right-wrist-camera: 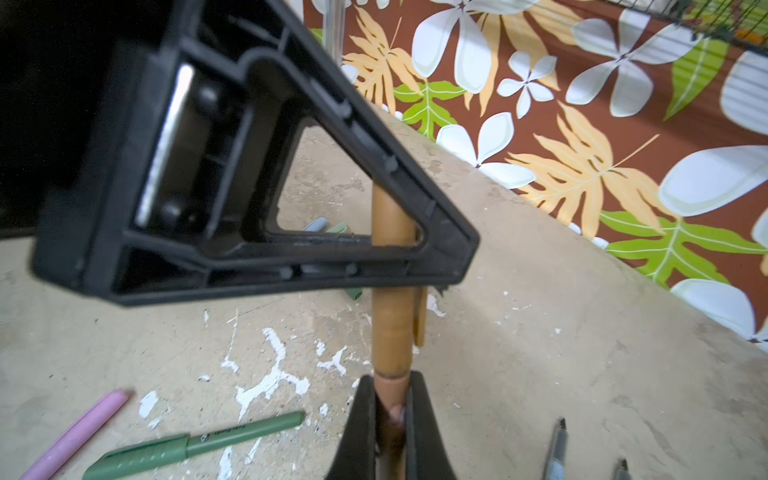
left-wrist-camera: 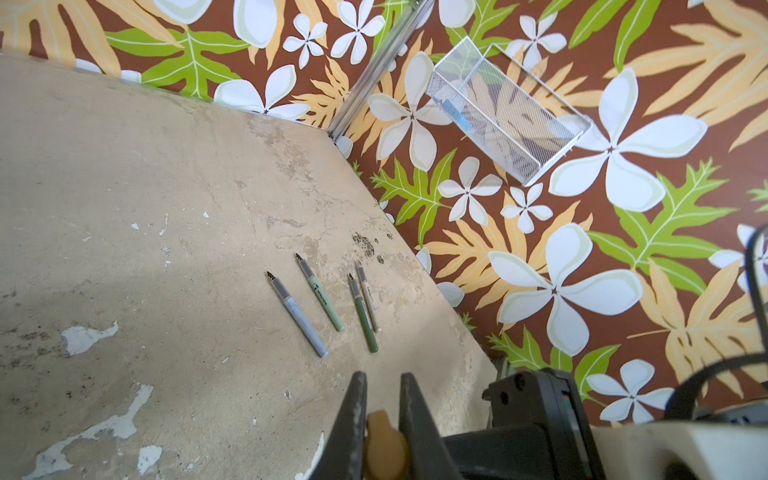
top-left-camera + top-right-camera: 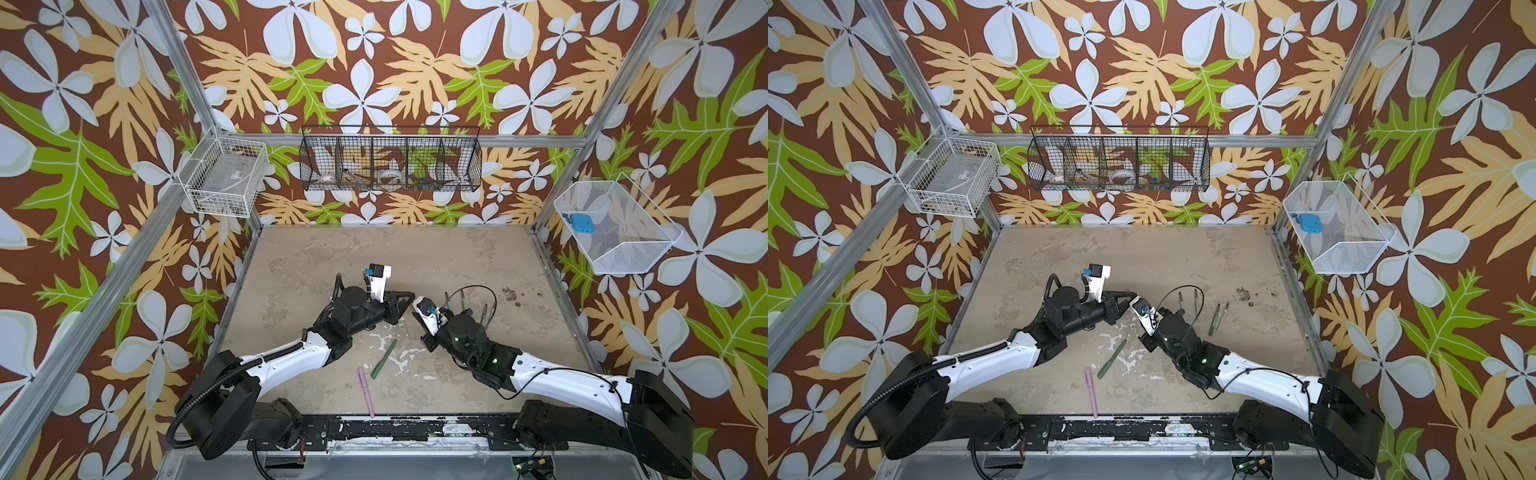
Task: Open the pen caps
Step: 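Draw the cap off with left gripper while right gripper holds the pen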
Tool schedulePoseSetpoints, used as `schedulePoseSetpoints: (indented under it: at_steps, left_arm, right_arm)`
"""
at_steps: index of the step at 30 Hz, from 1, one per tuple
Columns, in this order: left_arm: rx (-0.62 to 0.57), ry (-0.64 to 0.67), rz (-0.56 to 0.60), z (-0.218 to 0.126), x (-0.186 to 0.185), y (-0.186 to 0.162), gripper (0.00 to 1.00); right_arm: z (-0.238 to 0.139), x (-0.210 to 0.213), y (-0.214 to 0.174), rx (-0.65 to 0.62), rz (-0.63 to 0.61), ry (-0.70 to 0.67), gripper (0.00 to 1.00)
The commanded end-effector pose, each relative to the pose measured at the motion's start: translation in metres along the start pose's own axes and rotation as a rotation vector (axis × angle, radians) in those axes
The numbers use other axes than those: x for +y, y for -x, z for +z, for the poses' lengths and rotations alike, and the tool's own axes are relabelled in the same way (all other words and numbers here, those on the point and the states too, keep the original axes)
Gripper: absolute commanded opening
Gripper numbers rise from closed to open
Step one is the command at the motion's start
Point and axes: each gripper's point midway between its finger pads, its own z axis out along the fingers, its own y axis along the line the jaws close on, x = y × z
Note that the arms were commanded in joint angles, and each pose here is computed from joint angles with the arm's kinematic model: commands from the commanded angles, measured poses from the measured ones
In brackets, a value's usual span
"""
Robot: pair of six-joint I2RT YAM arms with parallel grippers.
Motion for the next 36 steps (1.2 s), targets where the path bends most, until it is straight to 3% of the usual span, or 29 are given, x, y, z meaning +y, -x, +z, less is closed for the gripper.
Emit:
schedulePoseSetpoints:
  at_steps: [1,4,9,14,21,24,26,33,36]
  left_arm:
    - [-0.213,-0.039,-0.052,-0.013,-0.013,0.065,0.0]
    - [-0.221,-0.103,-0.014,-0.018,-0.027,0.083,0.0]
    - [-0.221,-0.188,0.106,-0.027,-0.056,0.094,0.0]
    - [-0.226,-0.195,0.176,-0.034,-0.068,0.109,0.0]
    - [-0.28,-0.093,0.118,-0.041,-0.051,0.13,0.0]
    - [-0.303,-0.044,0.086,-0.043,-0.041,0.136,0.0]
    - [-0.328,-0.025,0.064,-0.048,-0.036,0.143,0.0]
    - [-0.359,-0.08,0.082,-0.065,-0.037,0.167,0.0]
    - [-0.358,-0.089,0.094,-0.066,-0.038,0.171,0.0]
  right_arm:
    - [-0.001,0.001,-0.032,0.117,-0.054,-0.007,0.0]
    - [-0.002,0.03,-0.033,0.1,-0.01,0.237,0.0]
    - [-0.004,0.052,-0.041,0.136,0.079,0.478,0.0]
    - [0.004,0.042,-0.054,0.2,0.084,0.423,0.0]
    - [0.01,-0.001,-0.061,0.259,-0.081,0.001,0.0]
    - [0.01,-0.015,-0.062,0.28,-0.114,-0.121,0.0]
    - [0.009,-0.012,-0.061,0.277,-0.108,-0.104,0.0]
    - [0.009,0.027,-0.066,0.256,-0.04,0.189,0.0]
    - [0.014,0.027,-0.07,0.275,-0.026,0.202,0.0]
